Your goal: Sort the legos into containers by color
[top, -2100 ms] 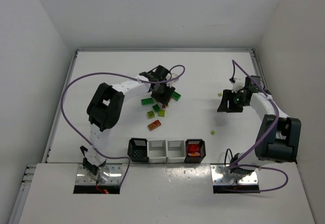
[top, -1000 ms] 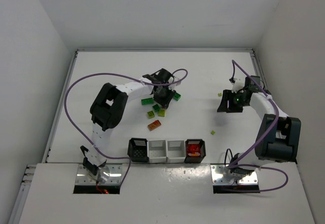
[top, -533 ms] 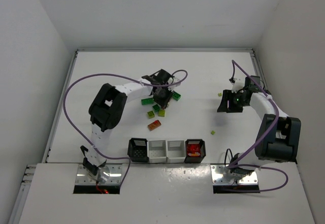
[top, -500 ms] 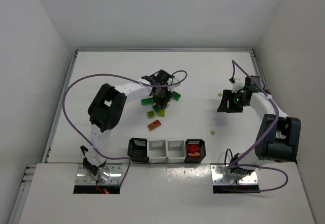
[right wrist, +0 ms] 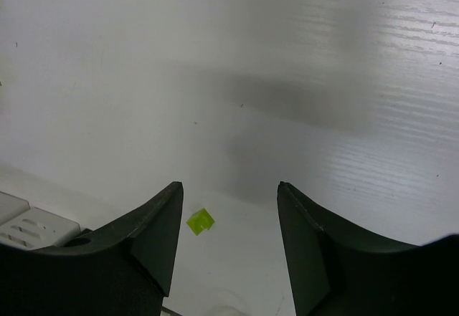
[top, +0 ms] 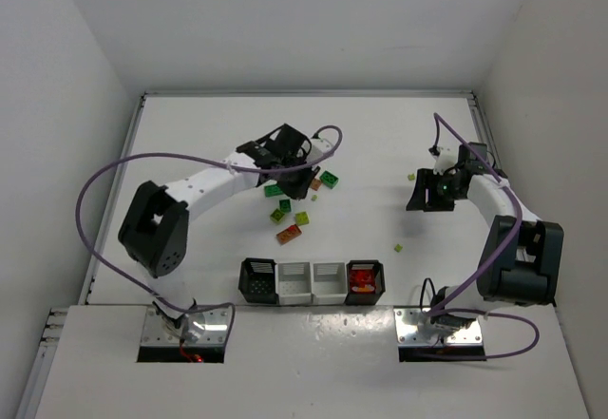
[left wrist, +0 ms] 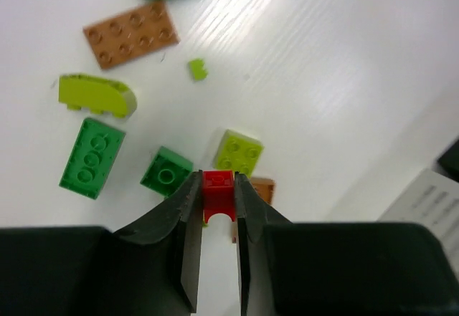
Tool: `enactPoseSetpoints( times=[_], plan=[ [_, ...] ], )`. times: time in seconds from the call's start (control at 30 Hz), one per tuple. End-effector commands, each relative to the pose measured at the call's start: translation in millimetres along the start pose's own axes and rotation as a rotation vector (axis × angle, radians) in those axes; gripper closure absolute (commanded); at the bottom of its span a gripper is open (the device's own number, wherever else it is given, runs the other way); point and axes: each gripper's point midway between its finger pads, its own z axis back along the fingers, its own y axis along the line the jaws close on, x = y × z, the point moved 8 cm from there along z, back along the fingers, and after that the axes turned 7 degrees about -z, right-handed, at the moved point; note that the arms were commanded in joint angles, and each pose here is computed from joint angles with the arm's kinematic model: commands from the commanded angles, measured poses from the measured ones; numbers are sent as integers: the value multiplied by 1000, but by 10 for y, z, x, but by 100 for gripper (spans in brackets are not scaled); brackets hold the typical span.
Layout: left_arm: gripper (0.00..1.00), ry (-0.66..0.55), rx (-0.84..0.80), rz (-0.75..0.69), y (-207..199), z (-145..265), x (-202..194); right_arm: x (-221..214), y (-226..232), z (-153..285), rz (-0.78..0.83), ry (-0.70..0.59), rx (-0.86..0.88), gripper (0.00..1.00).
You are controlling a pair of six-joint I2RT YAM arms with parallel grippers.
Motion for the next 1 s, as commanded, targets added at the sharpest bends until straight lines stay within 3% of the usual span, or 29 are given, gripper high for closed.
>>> enactPoseSetpoints(
  times=[0.0,0.27,0.37,0.7,0.97],
  plan=[
    [94,-142,-83,-119,-288,300,245,56,43,61,31,-48,24,44],
    [94,-299,-346,-457,-1275,654,195,48,23,40,25,-38,15,44],
    [94,-289,-410,-534,-1585,647,123,40,15,22,21,-30,15,44],
    [94,-268,-532,-581,-2126,534,130,41,7,25,22,-31,6,44],
    [94,-275,-540,-575,-2262,496,227,48,-3,4,22,-31,6,44]
  ],
)
